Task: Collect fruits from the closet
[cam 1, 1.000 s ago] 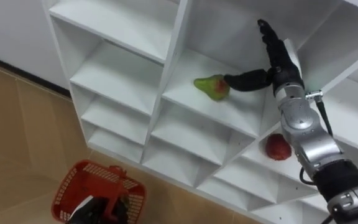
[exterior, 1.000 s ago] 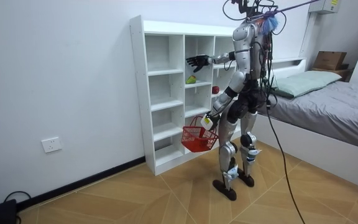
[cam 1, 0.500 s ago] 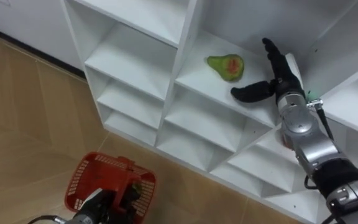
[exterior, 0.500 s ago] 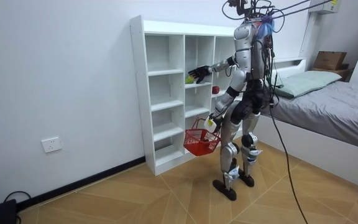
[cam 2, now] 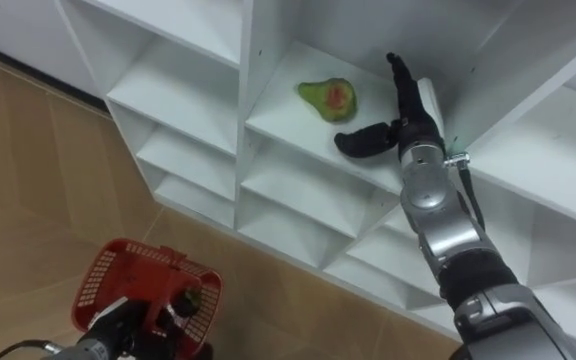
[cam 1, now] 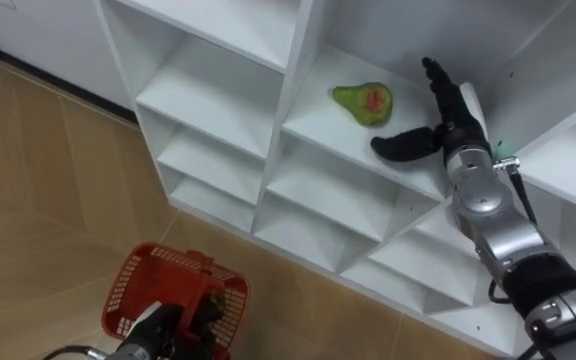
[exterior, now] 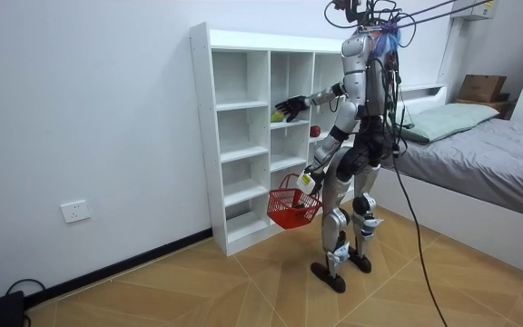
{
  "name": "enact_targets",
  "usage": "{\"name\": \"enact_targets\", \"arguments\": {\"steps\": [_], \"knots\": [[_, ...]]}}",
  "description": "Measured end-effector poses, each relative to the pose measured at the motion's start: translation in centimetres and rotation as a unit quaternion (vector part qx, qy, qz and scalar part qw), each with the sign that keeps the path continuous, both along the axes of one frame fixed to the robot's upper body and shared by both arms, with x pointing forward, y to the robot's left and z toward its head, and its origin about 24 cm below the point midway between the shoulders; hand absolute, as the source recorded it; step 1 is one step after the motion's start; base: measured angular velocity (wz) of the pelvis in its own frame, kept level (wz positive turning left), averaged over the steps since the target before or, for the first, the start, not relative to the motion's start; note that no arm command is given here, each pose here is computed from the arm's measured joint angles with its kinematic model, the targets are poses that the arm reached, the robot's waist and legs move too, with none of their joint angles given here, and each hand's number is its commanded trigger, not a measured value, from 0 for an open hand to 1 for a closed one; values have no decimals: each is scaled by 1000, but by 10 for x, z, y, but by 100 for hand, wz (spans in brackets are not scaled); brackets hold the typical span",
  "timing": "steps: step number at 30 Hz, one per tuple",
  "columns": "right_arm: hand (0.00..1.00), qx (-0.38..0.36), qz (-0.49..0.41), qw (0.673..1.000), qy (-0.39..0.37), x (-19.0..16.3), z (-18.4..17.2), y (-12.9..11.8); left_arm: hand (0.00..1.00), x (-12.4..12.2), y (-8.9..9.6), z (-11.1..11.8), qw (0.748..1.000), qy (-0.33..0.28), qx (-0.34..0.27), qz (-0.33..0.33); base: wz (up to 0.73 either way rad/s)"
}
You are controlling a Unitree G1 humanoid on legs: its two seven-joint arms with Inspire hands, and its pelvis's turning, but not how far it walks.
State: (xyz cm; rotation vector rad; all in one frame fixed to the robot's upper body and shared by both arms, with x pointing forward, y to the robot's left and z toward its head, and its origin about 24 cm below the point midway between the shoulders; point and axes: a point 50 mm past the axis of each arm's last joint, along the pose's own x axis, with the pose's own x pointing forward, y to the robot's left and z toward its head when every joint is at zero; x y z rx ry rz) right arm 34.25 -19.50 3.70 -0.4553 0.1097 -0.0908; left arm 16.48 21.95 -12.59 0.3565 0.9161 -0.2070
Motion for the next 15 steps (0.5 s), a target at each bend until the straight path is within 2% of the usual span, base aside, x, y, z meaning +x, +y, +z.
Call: {"name": "enact_targets", "arguments": {"steps": [15], "knots": [[0,0,4,1000,-3,2,3,2,100,1,-3,-3,1000,6,0,5,0]]}}
